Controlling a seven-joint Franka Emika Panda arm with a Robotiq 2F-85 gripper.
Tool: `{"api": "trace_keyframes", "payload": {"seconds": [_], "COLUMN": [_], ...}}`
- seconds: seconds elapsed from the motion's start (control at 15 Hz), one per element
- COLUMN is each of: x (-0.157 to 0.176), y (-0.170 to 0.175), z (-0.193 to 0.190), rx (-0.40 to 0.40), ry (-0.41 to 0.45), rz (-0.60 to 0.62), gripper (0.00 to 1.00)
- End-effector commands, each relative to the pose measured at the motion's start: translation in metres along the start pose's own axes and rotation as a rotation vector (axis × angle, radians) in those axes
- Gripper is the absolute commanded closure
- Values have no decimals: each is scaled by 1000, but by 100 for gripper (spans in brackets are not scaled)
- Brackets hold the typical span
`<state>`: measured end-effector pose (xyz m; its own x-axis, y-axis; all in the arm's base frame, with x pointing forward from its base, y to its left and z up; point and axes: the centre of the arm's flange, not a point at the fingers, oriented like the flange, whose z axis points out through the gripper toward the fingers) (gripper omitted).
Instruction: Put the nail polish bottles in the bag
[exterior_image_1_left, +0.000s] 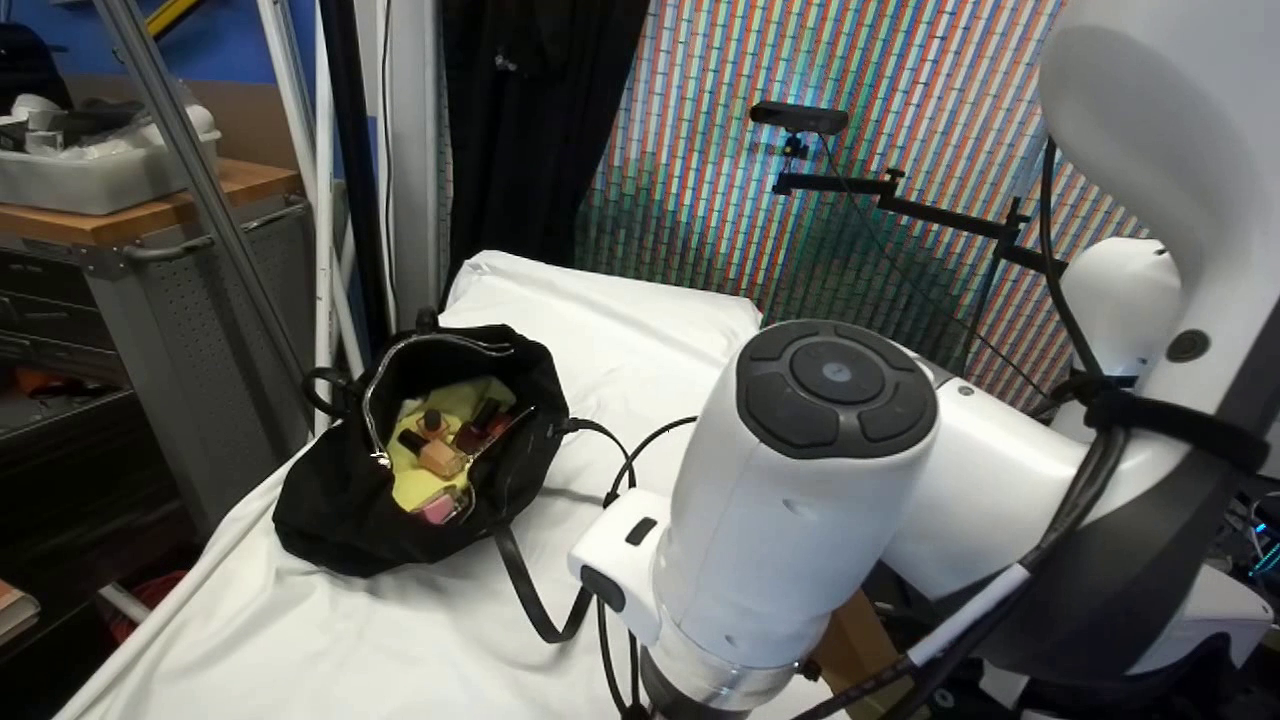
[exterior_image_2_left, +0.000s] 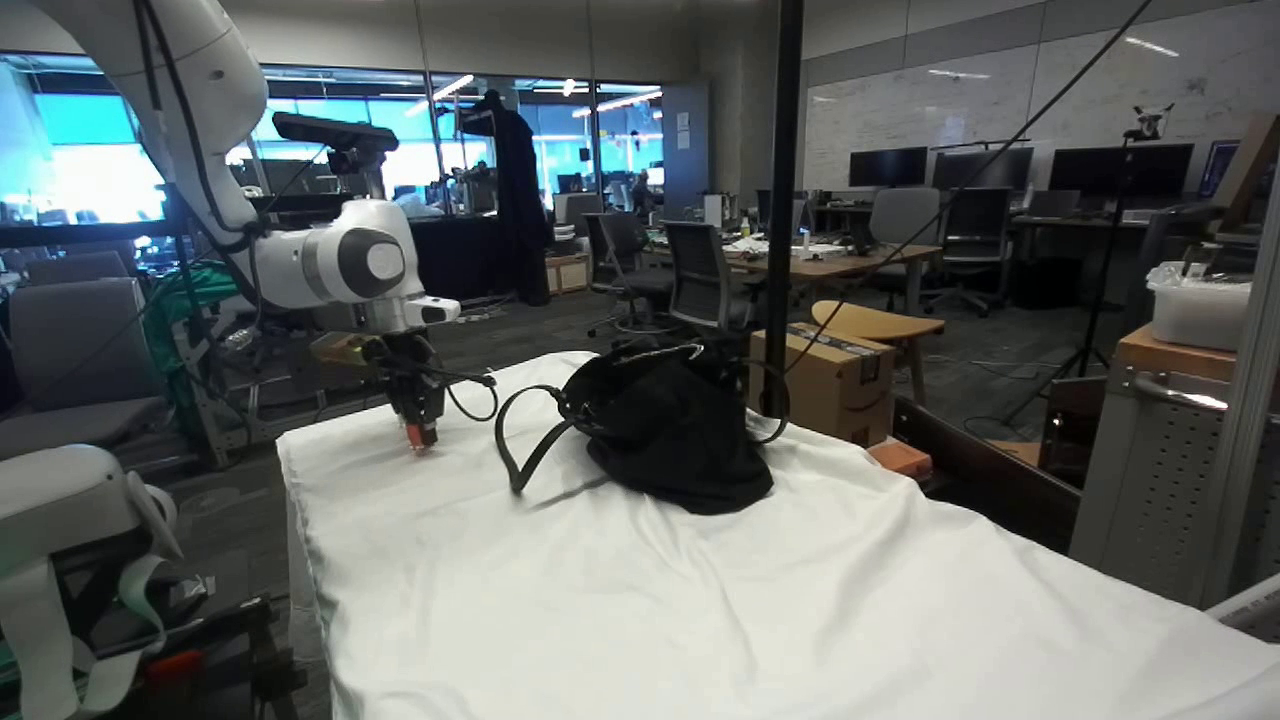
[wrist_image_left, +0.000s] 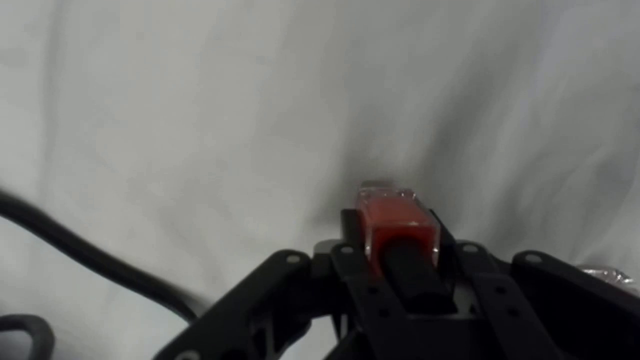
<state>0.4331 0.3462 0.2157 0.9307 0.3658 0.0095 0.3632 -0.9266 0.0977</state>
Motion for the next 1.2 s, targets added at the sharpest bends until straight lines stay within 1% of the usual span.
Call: {"api": "trace_keyframes", "payload": {"seconds": [0.0, 0.13, 0.33, 0.67, 1.13], "x": [18, 31, 53, 95, 132], "y": [12, 28, 62, 125, 186], "z": [-19, -26, -38, -68, -95], "rx": [-57, -77, -117, -144, -190], "ry": [62, 93, 140, 225, 326], "rz": [71, 100, 112, 152, 229], "gripper": [84, 84, 84, 84, 84]}}
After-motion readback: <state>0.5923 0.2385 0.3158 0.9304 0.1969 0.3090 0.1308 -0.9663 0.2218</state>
